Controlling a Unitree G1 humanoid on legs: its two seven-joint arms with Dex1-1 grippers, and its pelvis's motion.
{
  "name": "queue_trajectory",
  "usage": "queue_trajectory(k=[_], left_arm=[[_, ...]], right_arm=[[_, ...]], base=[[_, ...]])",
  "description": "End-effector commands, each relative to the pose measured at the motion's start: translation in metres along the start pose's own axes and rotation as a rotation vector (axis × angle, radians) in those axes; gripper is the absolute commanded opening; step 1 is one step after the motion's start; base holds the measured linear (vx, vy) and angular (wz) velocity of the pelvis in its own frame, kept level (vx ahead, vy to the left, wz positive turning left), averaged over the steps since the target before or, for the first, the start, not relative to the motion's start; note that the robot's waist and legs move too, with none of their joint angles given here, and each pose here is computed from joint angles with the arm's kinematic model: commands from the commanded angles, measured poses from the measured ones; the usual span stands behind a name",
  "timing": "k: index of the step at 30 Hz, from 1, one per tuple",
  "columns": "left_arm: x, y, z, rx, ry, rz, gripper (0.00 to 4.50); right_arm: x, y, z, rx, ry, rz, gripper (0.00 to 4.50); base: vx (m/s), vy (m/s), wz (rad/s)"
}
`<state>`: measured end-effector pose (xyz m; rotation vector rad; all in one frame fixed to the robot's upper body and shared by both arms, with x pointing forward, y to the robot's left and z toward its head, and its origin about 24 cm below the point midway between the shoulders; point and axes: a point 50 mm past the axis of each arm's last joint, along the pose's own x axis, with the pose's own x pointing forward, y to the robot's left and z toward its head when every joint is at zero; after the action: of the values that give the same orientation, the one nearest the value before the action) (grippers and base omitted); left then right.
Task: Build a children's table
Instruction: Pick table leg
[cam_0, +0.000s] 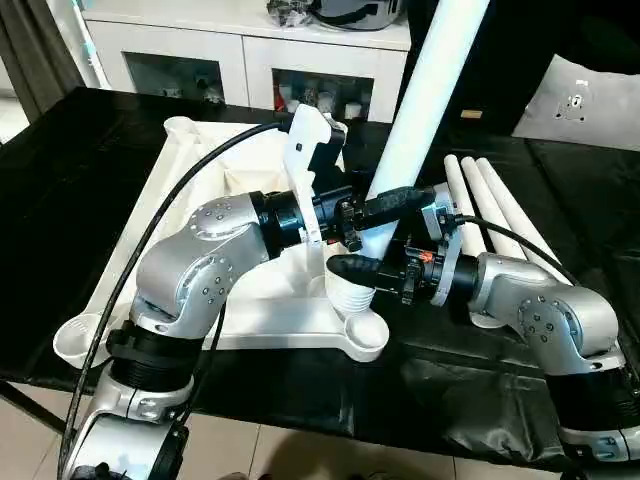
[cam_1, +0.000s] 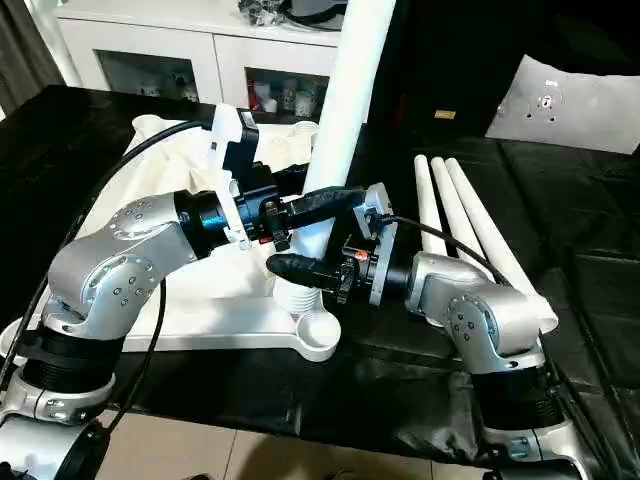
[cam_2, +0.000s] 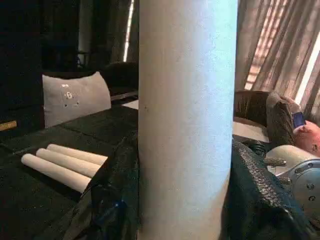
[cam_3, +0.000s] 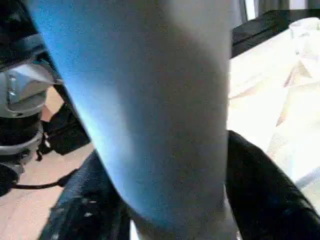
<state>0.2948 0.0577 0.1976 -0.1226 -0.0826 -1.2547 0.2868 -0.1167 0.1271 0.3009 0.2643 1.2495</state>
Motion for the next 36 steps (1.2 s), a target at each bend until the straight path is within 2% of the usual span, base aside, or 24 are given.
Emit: queue_trajectory(k=[1,5,11,14,15,16,22,26,27,30,31,33,34,36], left_arm=[[0.003,-0.006,0.001,0.017,0.008,-0.036,1.86],[0.004,-0.006,0.001,0.017,0.008,-0.037,1.86],[0.004,-0.005,0.001,0.009,0.005,-0.027,1.86],[0.005,-0.007,0.004,-0.045,-0.036,-0.044,1.86],[0.005,-0.009,0.006,-0.053,-0.051,-0.066,2.42],[0.006,-0.011,0.007,-0.068,-0.067,-0.084,2.56],[0.01,-0.018,0.013,-0.163,-0.158,-0.129,2.92],[0.016,-0.018,0.011,-0.182,-0.156,-0.131,3.26],[0.019,-0.018,0.011,-0.201,-0.157,-0.131,3.49],[0.021,-0.019,0.011,-0.217,-0.163,-0.14,3.6],[0.022,-0.02,0.011,-0.223,-0.168,-0.143,3.71],[0.023,-0.022,0.014,-0.242,-0.21,-0.133,3.95],[0.02,-0.019,0.019,-0.255,-0.255,-0.108,3.98],[0.015,-0.015,0.02,-0.265,-0.262,-0.091,4.14]], right_arm=[[-0.002,0.0,0.007,-0.014,-0.022,-0.003,2.43],[-0.002,0.002,0.006,-0.017,-0.017,0.013,2.18],[-0.002,0.001,0.004,-0.021,-0.008,0.01,2.1],[-0.002,0.0,0.002,-0.02,-0.002,-0.002,2.09],[-0.002,-0.001,0.001,-0.018,0.004,-0.012,2.07],[-0.001,-0.001,0.0,-0.019,0.008,-0.019,2.06],[0.0,-0.001,-0.004,0.017,-0.009,-0.017,1.99],[0.003,-0.001,-0.008,0.024,0.004,-0.023,1.96],[0.004,0.0,-0.009,0.026,0.003,-0.024,1.96],[0.006,0.0,-0.01,0.021,-0.004,-0.032,1.96],[0.007,0.001,-0.01,0.015,-0.016,-0.037,1.96],[0.01,0.0,-0.006,-0.006,-0.109,-0.088,1.95],[0.011,0.0,-0.006,0.002,-0.131,-0.115,1.95],[0.01,-0.001,-0.006,0.004,-0.132,-0.132,1.95]], base=[[0.0,0.0,0.0],[0.0,0.0,0.0],[0.0,0.0,0.0],[0.0,0.0,0.0],[0.0,0.0,0.0],[0.0,0.0,0.0],[0.0,0.0,0.0],[0.0,0.0,0.0],[0.0,0.0,0.0],[0.0,0.0,0.0],[0.0,0.0,0.0],[0.0,0.0,0.0],[0.0,0.0,0.0],[0.0,0.0,0.0]])
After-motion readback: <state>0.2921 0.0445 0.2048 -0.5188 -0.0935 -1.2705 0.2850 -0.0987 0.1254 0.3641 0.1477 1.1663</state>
